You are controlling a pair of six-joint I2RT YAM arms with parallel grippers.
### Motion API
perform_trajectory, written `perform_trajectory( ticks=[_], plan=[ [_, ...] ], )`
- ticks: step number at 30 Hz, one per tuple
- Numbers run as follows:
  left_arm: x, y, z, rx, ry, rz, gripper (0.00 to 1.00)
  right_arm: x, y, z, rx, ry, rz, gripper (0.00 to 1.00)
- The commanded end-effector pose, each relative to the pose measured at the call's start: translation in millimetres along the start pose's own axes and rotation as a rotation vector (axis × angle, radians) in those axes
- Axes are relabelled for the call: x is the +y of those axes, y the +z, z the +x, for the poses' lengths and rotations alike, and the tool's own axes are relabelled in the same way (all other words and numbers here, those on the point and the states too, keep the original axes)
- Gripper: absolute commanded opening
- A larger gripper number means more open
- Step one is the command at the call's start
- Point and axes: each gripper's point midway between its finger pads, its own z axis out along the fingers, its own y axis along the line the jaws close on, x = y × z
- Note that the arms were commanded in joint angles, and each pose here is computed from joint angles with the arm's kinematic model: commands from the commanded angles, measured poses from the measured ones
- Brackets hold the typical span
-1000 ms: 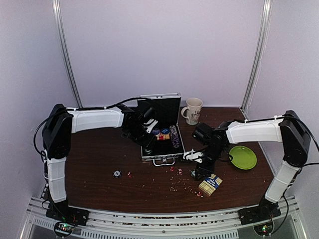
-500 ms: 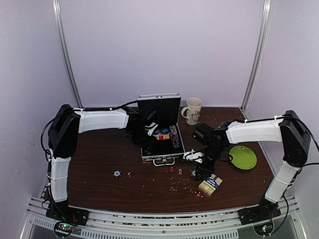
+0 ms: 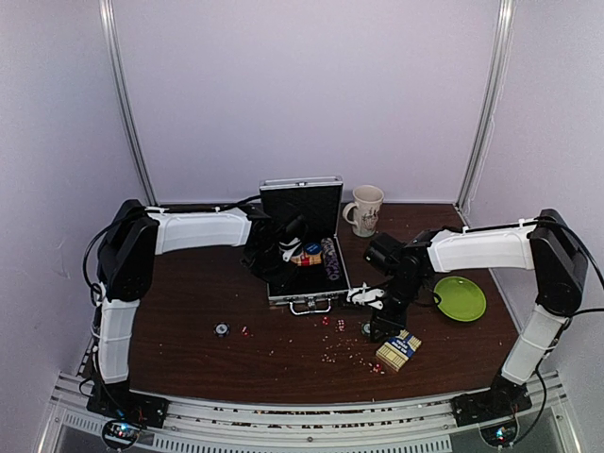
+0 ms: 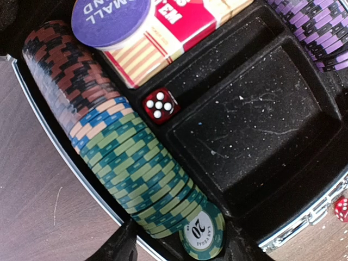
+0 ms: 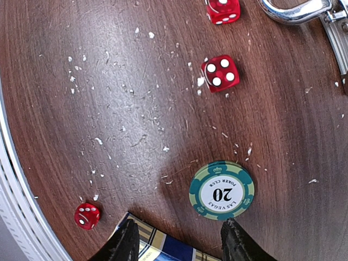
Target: Pack up texas hold em set
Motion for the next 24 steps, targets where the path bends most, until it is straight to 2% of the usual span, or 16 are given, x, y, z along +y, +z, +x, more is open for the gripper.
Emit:
perform_trajectory(
  ticks=[1, 7, 13, 18, 24],
  plan=[
    [9, 4, 12, 0.051, 0.018, -0.067, 0.57, -2, -2, -6, -0.01, 0.001, -0.011, 0.52],
    [32, -9, 4, 0.02, 0.033, -0.173, 0.57, -2, -2, -6, -0.011, 0.003, -0.013, 0.52],
    [42, -10, -2, 0.01, 0.028, -0.193, 0.57, -2, -4, -6, -0.013, 0.001, -0.008, 0.52],
    [41, -6, -6, 0.001, 0.039, -0.18, 0.57, -3, -3, -7, -0.012, 0.002, -0.008, 0.52],
    [27, -6, -4, 0.023, 0.119, -0.101, 0.57, -2, -2, -6, -0.009, 0.003, -0.01, 0.52]
  ],
)
